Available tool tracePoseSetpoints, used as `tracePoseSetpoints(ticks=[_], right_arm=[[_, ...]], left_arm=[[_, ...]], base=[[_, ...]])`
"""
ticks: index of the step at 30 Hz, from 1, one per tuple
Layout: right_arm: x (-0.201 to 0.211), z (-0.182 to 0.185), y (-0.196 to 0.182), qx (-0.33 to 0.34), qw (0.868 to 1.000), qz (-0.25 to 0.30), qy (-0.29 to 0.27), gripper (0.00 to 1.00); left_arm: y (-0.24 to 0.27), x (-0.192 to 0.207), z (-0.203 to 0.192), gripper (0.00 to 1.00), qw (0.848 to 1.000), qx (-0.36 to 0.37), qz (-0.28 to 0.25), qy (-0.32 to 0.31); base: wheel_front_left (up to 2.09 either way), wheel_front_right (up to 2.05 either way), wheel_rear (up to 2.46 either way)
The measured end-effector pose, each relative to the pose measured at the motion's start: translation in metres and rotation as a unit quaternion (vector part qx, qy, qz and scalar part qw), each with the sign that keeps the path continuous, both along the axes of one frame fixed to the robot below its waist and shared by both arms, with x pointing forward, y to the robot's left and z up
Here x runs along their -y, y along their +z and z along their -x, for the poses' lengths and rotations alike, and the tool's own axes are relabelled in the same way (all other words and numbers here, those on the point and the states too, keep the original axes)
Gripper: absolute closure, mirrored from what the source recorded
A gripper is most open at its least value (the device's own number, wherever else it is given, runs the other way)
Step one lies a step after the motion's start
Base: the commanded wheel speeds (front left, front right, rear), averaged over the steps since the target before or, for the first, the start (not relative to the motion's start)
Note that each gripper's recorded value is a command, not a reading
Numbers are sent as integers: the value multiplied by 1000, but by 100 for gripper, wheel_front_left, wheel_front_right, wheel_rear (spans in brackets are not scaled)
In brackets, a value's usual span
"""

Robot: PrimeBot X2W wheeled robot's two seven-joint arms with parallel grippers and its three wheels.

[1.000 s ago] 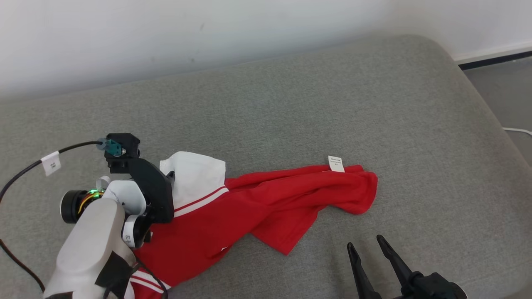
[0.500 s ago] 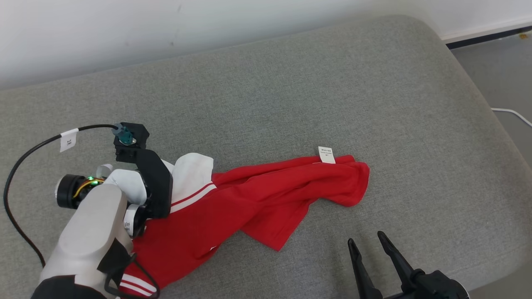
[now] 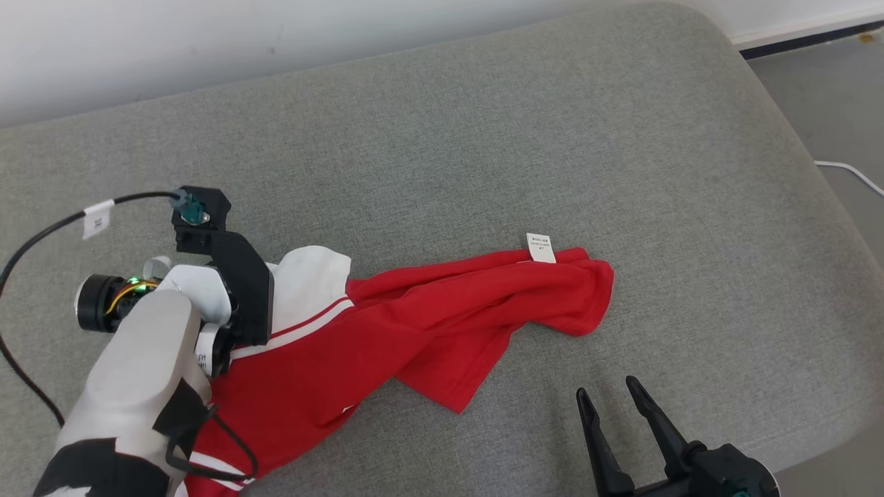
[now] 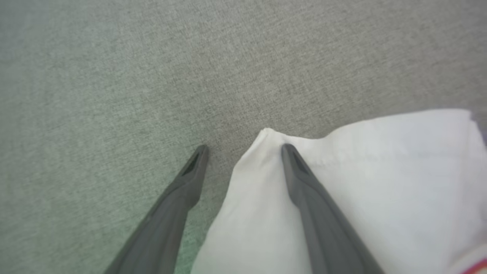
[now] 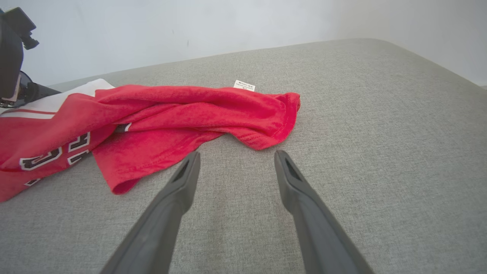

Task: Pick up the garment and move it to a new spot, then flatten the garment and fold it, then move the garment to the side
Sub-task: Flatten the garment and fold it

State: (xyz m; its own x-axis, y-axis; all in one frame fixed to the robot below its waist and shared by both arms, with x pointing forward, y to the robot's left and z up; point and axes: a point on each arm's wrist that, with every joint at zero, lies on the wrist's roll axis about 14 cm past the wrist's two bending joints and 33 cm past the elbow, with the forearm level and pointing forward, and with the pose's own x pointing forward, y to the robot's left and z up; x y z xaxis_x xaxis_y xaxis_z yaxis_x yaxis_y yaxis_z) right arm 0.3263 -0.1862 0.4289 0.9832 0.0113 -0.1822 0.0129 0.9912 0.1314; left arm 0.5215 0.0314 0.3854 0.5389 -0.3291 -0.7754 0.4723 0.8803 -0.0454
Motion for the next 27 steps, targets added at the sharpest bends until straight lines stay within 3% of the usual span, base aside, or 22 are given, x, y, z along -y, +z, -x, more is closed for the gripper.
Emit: tracePoseSetpoints(ticks=[3, 4, 6, 7, 17, 27], right_arm=[[0, -1, -1, -1, 1000, 0, -1, 0], [0, -1, -1, -1, 1000, 0, -1, 0], [-1, -1, -1, -1, 1000, -2, 0, 0], [-2, -1, -1, -1, 1000, -2, 1, 0], [-6, -12, 2, 7, 1000, -5, 7, 0], [-4, -39, 10, -3, 1000, -18, 19, 0]], left_arm=[[-2, 5, 5, 2, 1000, -25, 3, -7], [-2, 5, 5, 15, 1000, -29, 4, -10], [-2, 6, 5, 59, 1000, -28, 2, -14], [-1, 6, 4, 100, 1000, -23, 1, -17], [16, -2, -17, 100, 997, 64, 35, -13], [81, -9, -35, 100, 969, 191, 154, 5]], base=[[0, 0, 0], [0, 0, 0], [0, 0, 0], [0, 0, 0], [0, 0, 0], [0, 0, 0]])
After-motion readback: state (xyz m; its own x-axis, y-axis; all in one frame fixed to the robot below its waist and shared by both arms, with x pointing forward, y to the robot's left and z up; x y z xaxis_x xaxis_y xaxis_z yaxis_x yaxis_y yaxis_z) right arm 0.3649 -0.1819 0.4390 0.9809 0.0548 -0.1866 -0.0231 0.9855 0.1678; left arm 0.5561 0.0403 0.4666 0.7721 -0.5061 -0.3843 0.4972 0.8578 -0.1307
